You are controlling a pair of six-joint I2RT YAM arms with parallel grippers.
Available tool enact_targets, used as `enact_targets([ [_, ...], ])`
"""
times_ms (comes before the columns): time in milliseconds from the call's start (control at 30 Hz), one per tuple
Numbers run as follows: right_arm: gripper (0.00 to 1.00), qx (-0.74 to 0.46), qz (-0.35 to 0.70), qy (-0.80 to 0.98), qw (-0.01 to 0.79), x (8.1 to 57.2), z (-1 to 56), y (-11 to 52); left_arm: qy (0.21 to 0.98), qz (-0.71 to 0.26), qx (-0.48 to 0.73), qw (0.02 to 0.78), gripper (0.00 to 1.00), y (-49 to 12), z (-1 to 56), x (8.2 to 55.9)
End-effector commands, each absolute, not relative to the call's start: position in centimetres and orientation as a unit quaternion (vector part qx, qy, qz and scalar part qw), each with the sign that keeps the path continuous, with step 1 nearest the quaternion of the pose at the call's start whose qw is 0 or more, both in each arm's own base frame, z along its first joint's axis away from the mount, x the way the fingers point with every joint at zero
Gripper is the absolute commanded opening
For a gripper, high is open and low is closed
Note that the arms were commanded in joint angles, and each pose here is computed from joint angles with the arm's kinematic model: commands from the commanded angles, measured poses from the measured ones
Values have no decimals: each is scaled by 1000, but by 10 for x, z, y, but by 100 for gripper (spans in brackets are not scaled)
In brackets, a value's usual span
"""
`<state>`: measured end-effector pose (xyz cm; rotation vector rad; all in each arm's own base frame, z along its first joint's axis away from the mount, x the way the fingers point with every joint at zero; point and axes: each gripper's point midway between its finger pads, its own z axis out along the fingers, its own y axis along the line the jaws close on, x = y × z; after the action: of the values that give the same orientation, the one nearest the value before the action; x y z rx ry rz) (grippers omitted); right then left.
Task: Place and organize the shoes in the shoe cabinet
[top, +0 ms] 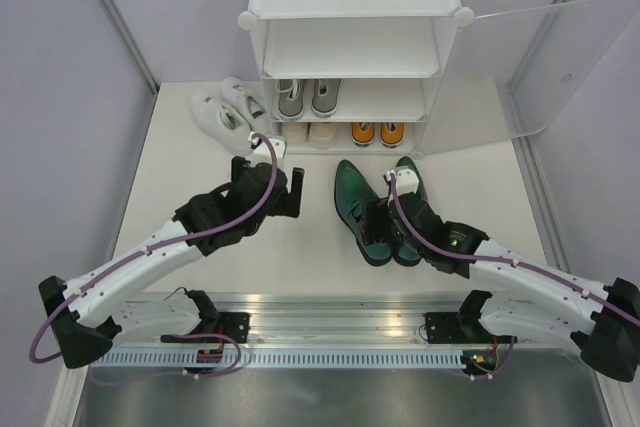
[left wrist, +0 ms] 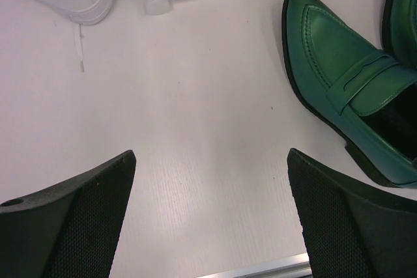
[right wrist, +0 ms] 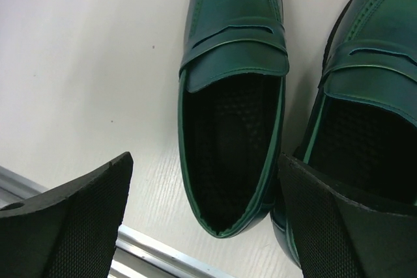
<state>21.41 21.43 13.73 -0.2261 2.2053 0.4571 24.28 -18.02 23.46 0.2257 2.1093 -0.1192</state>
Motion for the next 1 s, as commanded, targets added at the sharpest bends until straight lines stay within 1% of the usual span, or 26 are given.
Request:
enact_targets([
  [0,96,-87,164,874,448,227,141,215,859,-24,108,499,100,-164,247,241],
  [33,96,-90,160,877,445,227,136,216,856,5,96,507,100,-151,242,244],
  [100,96,-104,165,883,427,225,122,223,853,32,82,515,100,-139,236,247],
  [167,96,-113,167,889,412,223,108,229,860,35,90,501,100,-137,225,249],
  [233,96,-110,166,892,407,224,97,231,859,50,84,503,100,-130,226,253],
  [367,96,-105,125,907,388,227,68,225,855,62,80,509,100,-123,229,254],
  [467,97,-102,98,910,389,231,62,222,854,56,80,510,99,-123,230,253],
  [667,97,-111,91,912,383,234,60,230,854,58,71,511,100,-118,232,255],
  [967,98,-101,64,926,358,228,38,229,850,91,52,515,100,-102,230,260],
])
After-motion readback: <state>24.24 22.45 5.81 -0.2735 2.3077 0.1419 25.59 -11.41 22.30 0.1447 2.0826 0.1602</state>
